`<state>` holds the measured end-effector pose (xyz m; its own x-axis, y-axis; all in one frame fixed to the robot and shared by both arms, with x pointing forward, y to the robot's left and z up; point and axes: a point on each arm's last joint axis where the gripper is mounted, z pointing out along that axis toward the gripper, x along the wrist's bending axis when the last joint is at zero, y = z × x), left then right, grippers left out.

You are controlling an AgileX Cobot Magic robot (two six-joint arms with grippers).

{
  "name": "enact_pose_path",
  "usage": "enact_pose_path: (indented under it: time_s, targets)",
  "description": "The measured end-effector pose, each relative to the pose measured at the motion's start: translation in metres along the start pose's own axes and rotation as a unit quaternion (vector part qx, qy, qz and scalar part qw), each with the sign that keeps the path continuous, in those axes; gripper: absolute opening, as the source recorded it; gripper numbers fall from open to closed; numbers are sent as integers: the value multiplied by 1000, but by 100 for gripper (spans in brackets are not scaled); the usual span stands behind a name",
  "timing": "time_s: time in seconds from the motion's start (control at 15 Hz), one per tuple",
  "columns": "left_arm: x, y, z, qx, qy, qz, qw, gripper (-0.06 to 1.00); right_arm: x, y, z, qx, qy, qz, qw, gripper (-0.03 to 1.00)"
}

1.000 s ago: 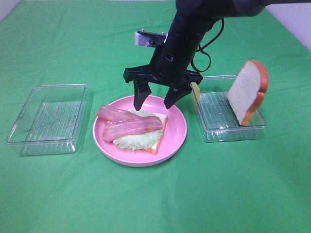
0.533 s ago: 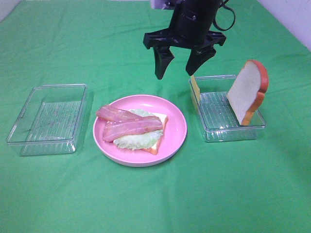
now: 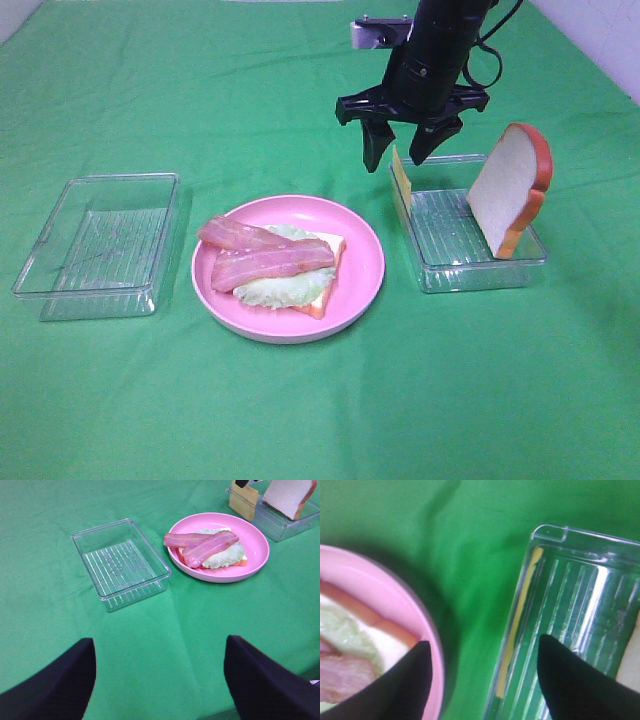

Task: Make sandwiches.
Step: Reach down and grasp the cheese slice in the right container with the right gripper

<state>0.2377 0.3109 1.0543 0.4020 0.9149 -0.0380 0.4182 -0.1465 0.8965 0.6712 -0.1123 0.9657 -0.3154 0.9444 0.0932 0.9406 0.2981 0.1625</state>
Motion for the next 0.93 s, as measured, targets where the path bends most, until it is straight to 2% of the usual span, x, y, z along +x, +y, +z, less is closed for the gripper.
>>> enact_pose_path:
  time_s: [0.33,0.8,0.87,0.93]
  targets:
    - [0,0,0,0,0,0,1000,69,-5,3,20,2,-22,1,1000,54]
    - [0,0,0,0,0,0,1000,69,-10,3,24,5,-47,-8,999,5]
    - [0,0,0,0,0,0,1000,69,-10,2,24,10,-48,-7,999,0]
    - [0,0,0,0,0,0,1000,69,-11,1,24,14,-49,-7,999,0]
